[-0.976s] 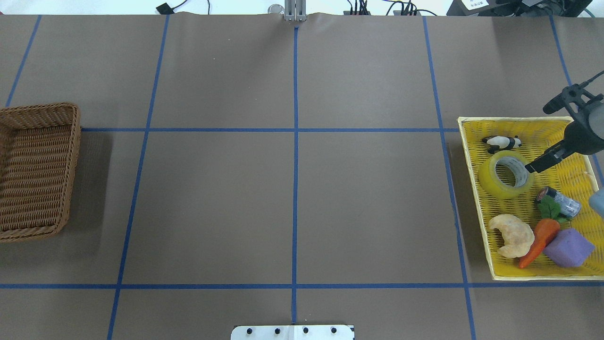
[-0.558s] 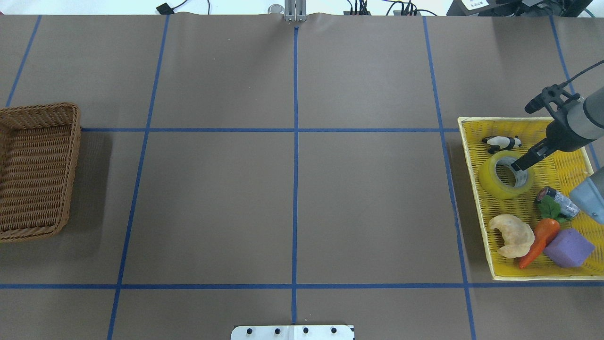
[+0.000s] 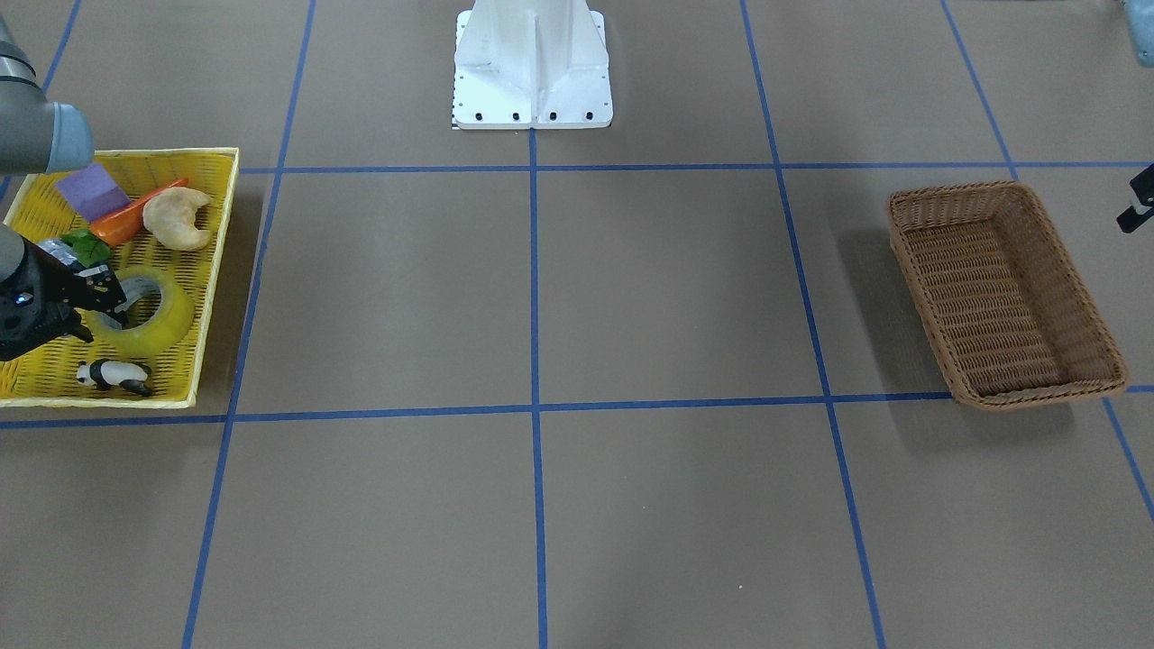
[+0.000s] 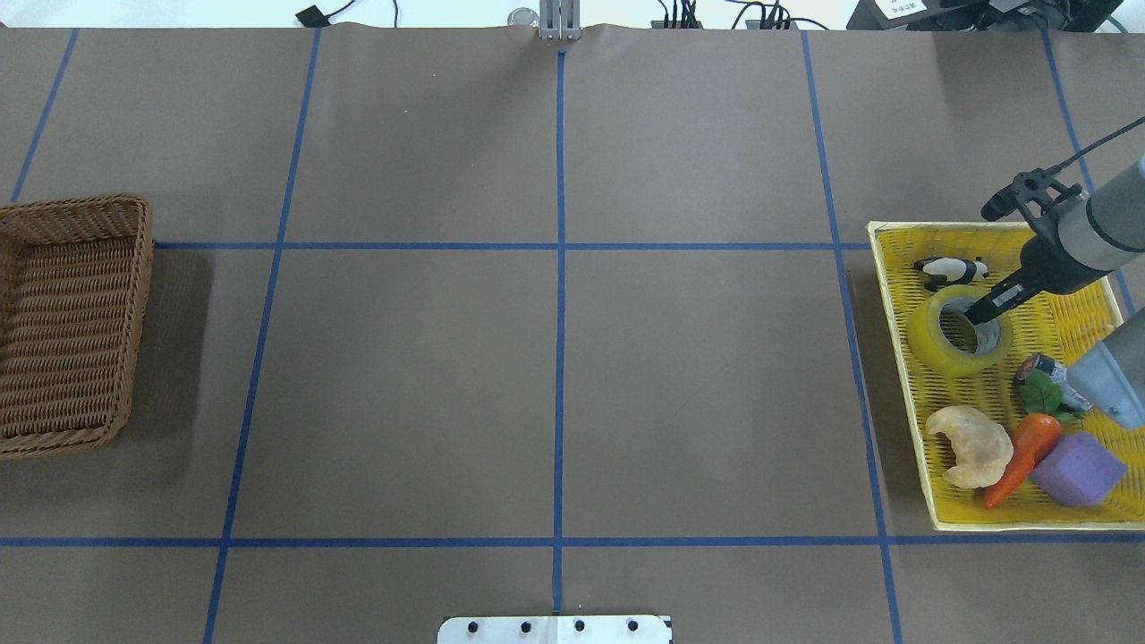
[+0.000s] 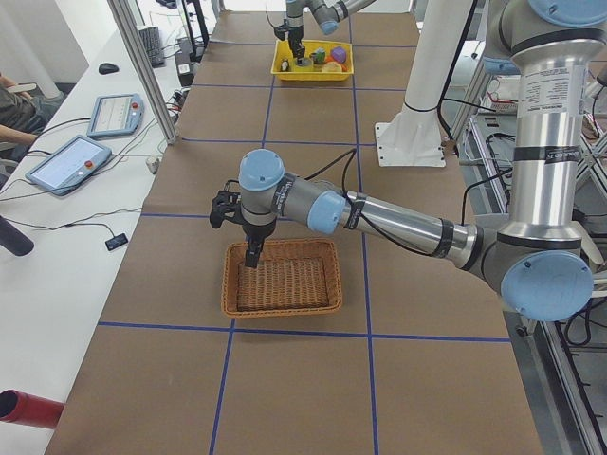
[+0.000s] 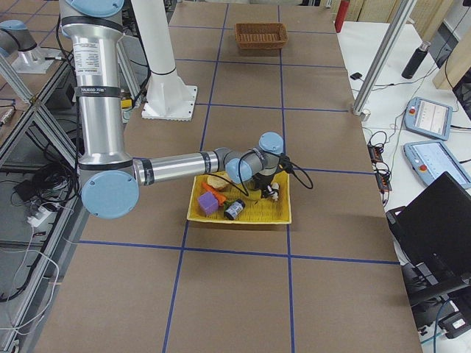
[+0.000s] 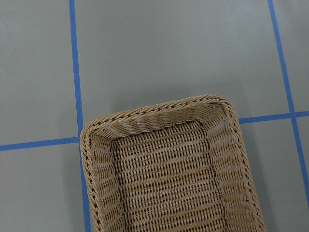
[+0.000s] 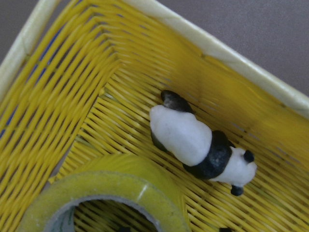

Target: Move tape to another basket

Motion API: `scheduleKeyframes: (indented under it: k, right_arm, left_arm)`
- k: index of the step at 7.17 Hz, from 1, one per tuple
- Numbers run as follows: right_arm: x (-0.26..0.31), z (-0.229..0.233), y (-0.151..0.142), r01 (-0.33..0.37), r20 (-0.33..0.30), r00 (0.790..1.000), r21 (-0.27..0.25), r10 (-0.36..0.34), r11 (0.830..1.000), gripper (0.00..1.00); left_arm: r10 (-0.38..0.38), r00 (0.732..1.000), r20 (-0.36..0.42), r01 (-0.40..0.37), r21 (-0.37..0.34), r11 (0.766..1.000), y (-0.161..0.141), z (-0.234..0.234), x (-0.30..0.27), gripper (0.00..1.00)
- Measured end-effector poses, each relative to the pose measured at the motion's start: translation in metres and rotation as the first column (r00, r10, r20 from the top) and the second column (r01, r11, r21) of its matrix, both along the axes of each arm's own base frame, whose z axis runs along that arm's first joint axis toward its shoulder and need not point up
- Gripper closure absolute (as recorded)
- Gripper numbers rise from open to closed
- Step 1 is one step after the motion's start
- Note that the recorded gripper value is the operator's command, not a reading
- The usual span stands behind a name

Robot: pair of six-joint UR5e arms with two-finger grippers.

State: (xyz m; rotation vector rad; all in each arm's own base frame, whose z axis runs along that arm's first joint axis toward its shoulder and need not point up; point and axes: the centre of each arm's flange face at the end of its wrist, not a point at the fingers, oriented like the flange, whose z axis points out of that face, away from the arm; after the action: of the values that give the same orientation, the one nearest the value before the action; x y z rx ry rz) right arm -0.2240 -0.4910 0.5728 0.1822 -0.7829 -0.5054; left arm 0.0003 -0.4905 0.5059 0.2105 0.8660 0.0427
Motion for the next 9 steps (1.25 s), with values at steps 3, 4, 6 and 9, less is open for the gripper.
scheduleKeyframes:
  k: [3, 4, 6, 9]
  right_arm:
    - [-0.001, -0.011, 0.003, 0.009, 0.055, 0.998, -0.038, -0.007, 0.999, 1.00]
    - [-0.002, -0.023, 0.004, -0.003, 0.094, 0.996, -0.070, 0.009, 0.998, 1.00]
    - [0.000, -0.059, 0.008, -0.082, 0.170, 0.980, -0.124, 0.103, 0.989, 1.00]
    - [0.006, -0.105, 0.021, -0.208, 0.327, 0.908, -0.187, 0.260, 0.960, 1.00]
  left_arm:
    - [0.000, 1.000, 0.000, 0.000, 0.000, 1.000, 0.000, 0.000, 0.000, 0.02]
    - [0.000, 1.000, 0.000, 0.000, 0.000, 1.000, 0.000, 0.000, 0.000, 0.02]
    - [-0.002, 1.000, -0.001, 0.002, -0.001, 1.000, 0.000, -0.001, 0.000, 0.02]
    - [-0.005, 1.000, -0.002, 0.005, -0.005, 1.000, 0.000, -0.001, 0.000, 0.02]
